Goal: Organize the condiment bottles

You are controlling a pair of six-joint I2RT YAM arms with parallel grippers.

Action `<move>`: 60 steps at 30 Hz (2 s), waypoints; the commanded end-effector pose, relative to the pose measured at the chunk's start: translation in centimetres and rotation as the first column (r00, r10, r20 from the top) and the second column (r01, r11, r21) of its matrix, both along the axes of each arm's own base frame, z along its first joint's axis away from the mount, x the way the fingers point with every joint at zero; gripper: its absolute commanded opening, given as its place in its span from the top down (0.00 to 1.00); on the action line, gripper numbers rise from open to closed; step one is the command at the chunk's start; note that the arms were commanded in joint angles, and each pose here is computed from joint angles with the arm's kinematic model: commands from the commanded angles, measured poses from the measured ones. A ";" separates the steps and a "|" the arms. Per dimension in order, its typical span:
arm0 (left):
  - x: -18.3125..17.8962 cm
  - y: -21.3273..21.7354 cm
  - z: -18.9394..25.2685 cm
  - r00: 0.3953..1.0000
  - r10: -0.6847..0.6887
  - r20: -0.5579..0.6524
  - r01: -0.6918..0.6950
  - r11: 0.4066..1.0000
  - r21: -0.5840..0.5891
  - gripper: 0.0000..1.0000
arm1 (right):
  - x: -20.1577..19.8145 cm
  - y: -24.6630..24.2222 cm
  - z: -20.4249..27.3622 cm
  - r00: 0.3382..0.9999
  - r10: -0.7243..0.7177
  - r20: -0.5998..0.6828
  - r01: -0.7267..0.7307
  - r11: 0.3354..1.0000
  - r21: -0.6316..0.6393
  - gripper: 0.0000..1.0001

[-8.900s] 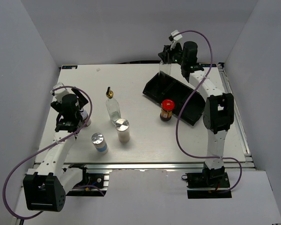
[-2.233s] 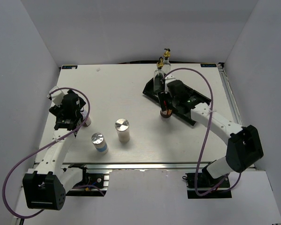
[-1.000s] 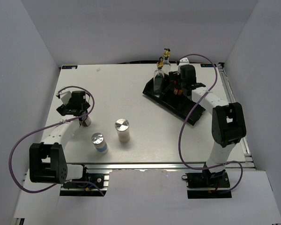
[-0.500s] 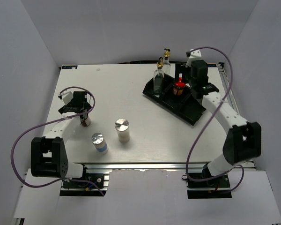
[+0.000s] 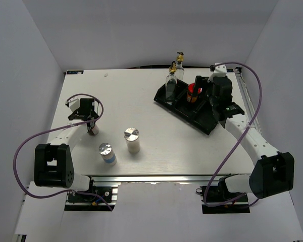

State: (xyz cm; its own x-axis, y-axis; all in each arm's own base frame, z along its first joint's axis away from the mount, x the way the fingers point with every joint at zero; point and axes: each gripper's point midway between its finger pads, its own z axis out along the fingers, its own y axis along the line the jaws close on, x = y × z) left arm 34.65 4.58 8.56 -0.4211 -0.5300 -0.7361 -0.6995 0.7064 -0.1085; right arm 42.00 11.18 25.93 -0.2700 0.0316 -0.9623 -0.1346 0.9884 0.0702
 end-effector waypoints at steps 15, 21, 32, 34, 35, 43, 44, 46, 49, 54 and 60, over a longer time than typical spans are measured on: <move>6.1 -12.2 15.3 0.843 -0.386 0.375 0.407 0.913 0.025 1.00 | -6.5 -9.1 1.6 0.906 -0.409 0.109 0.384 0.903 0.193 0.10; 6.8 -22.6 22.1 0.609 -0.618 0.497 0.667 0.738 0.101 1.00 | -8.5 -11.2 1.4 0.882 -0.456 0.119 0.425 0.879 0.214 0.11; 5.8 -40.6 22.2 0.218 -0.864 0.453 0.924 0.332 0.189 1.00 | -9.9 -15.8 -1.9 0.824 -0.566 0.041 0.542 0.806 0.237 0.11; 5.7 -42.8 22.6 0.182 -0.870 0.459 0.936 0.296 0.190 1.00 | -10.2 -16.3 -2.5 0.817 -0.577 0.028 0.555 0.798 0.234 0.11; 5.8 -43.6 22.2 0.175 -0.877 0.448 0.940 0.284 0.189 1.00 | -10.3 -16.3 -2.6 0.816 -0.578 0.026 0.557 0.797 0.232 0.11; 7.1 -50.2 19.8 0.112 -0.900 0.422 0.961 0.206 0.184 1.00 | -11.3 -18.0 -2.0 0.783 -0.619 0.061 0.588 0.768 0.255 0.11; 7.5 -50.3 19.6 0.119 -0.900 0.420 0.959 0.214 0.187 1.00 | -11.4 -18.0 -2.1 0.782 -0.620 0.060 0.589 0.768 0.252 0.11; 8.5 -50.6 18.3 0.149 -0.903 0.402 0.952 0.241 0.190 1.00 | -11.4 -18.0 -2.1 0.782 -0.620 0.064 0.588 0.768 0.254 0.11; 9.3 -51.4 18.2 0.143 -0.897 0.418 0.945 0.249 0.212 1.00 | -11.3 -18.0 -2.1 0.784 -0.617 0.070 0.584 0.771 0.254 0.11; 10.8 -52.4 16.6 0.156 -0.895 0.417 0.934 0.272 0.234 1.00 | -11.3 -18.1 -2.5 0.783 -0.618 0.072 0.586 0.771 0.250 0.11; 12.7 -53.0 14.5 0.193 -0.897 0.397 0.918 0.309 0.250 1.00 | -11.1 -18.0 -2.9 0.790 -0.610 0.067 0.581 0.778 0.239 0.11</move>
State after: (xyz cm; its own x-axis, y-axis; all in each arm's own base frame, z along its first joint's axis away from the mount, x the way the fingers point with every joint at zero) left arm 45.43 -47.16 15.28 -0.4547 0.1135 -0.8834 0.5442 0.8206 -0.1747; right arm 30.52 -6.71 21.86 -0.0500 0.3453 -0.9372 0.4690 0.8366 0.2832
